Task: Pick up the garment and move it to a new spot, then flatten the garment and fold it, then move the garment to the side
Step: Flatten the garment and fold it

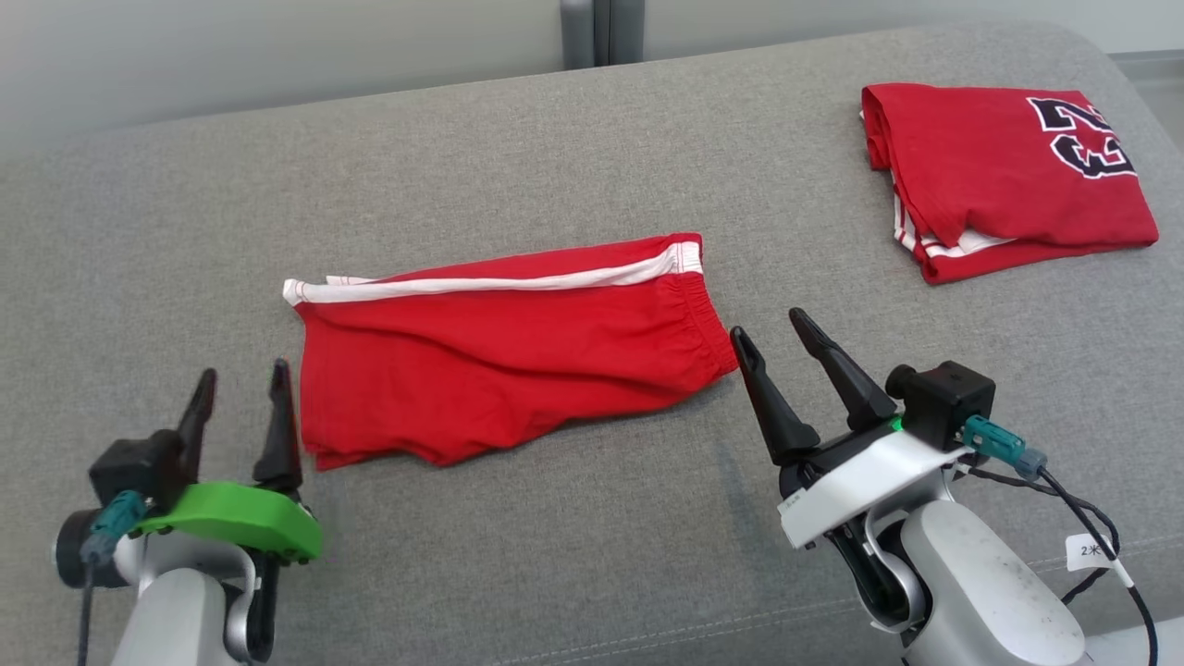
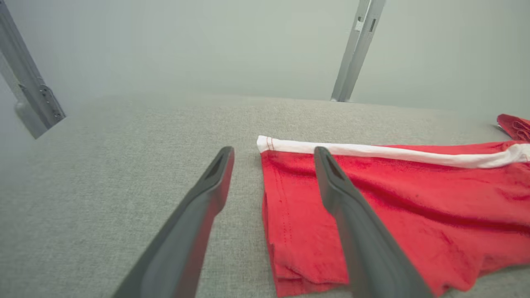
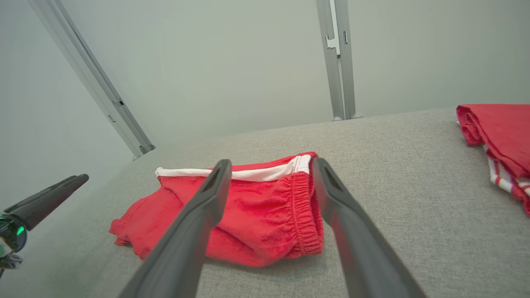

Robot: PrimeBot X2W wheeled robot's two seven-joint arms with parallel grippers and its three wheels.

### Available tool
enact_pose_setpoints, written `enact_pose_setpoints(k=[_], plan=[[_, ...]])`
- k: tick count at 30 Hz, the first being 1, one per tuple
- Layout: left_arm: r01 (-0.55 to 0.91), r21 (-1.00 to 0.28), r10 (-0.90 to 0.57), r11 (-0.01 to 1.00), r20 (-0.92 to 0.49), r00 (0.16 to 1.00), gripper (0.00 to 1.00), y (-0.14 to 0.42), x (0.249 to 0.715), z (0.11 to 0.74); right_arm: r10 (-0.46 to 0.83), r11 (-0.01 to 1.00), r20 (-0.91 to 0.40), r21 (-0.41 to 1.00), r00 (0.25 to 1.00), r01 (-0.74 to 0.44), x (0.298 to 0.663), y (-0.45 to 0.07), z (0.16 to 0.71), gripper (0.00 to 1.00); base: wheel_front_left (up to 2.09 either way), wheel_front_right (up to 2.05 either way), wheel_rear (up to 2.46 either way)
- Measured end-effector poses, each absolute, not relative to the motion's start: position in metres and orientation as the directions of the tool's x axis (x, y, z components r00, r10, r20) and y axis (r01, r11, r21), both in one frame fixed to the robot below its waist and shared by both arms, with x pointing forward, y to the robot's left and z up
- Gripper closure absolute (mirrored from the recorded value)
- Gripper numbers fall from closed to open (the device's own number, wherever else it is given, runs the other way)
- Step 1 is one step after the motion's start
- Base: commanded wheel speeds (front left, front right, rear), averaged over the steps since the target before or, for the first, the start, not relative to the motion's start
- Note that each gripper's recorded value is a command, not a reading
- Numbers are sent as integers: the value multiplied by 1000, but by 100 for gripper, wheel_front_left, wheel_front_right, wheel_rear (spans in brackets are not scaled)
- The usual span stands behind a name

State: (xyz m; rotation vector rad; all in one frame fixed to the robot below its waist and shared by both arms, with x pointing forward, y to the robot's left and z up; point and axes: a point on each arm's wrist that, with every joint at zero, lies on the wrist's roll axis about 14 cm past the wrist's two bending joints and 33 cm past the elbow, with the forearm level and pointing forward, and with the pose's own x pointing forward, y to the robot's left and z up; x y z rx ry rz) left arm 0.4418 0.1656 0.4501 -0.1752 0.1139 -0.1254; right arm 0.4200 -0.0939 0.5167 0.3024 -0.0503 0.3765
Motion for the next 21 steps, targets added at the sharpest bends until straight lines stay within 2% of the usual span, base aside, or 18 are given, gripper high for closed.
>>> enact_pose_setpoints(k=[5, 7, 9, 21], plan=[[31, -142, -31, 989, 1, 1000, 0, 191, 434, 481, 343, 886, 128, 284, 930, -366, 417, -93, 524, 0, 0, 0, 0], [23, -65, -20, 998, 37, 999, 0, 196, 424, 493, 325, 895, 132, 275, 936, -350, 415, -97, 525, 0, 0, 0, 0], [-4, -43, 7, 999, 67, 998, 0, 203, 419, 502, 313, 901, 138, 269, 940, -340, 414, -100, 527, 0, 0, 0, 0], [7, 0, -7, 1000, 110, 994, 0, 200, 372, 516, 215, 938, 145, 246, 966, -246, 398, -127, 529, 0, 0, 0, 0]])
